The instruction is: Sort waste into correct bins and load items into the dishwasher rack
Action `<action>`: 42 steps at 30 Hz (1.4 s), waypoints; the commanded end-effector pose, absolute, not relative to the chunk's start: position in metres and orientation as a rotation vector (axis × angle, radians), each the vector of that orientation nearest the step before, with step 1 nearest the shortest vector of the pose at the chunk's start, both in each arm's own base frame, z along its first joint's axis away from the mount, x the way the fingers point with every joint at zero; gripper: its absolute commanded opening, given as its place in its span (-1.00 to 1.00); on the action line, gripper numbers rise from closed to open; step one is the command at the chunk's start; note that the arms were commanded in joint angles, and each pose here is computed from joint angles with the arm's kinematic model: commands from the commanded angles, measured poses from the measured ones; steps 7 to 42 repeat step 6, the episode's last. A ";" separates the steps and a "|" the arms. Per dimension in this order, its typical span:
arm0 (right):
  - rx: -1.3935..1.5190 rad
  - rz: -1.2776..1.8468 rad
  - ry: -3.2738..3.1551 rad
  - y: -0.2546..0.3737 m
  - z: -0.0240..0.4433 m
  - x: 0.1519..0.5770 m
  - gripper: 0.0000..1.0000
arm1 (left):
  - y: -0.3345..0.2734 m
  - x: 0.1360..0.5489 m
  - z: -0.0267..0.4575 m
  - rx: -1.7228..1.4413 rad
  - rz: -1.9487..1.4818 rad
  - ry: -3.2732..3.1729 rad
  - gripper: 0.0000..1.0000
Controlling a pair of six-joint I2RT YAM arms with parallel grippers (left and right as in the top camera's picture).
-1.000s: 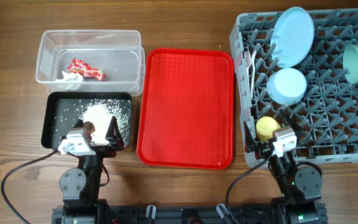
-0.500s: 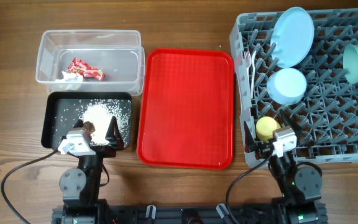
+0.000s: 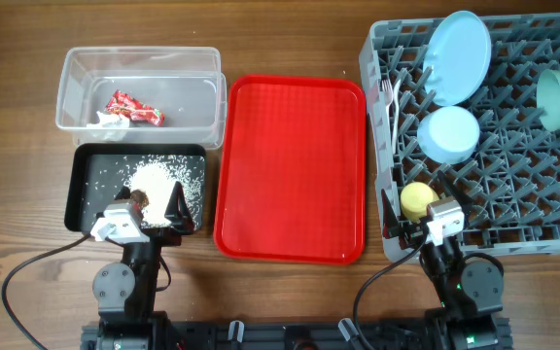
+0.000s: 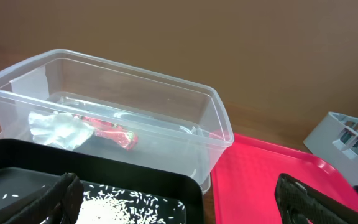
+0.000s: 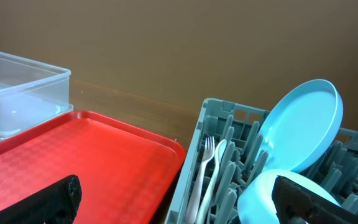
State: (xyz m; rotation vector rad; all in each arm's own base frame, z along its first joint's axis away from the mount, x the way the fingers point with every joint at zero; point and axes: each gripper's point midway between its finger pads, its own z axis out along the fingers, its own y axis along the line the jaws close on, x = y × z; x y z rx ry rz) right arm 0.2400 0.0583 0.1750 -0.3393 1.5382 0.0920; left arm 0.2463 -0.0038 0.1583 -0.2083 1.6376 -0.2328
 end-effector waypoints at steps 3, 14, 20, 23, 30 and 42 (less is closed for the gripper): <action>-0.329 0.085 1.525 0.056 0.178 0.240 0.99 | -0.002 0.246 0.157 -0.221 -0.235 1.636 1.00; -0.329 0.085 1.525 0.056 0.178 0.240 0.99 | -0.002 0.246 0.157 -0.221 -0.235 1.636 0.99; -0.329 0.085 1.525 0.056 0.178 0.240 0.99 | -0.002 0.246 0.157 -0.221 -0.235 1.636 0.99; -0.329 0.085 1.525 0.056 0.178 0.240 0.99 | -0.002 0.246 0.157 -0.221 -0.235 1.636 0.99; -0.329 0.085 1.525 0.056 0.178 0.240 0.99 | -0.002 0.246 0.157 -0.221 -0.235 1.636 0.99; -0.329 0.085 1.525 0.056 0.178 0.240 0.99 | -0.002 0.246 0.157 -0.221 -0.235 1.636 0.99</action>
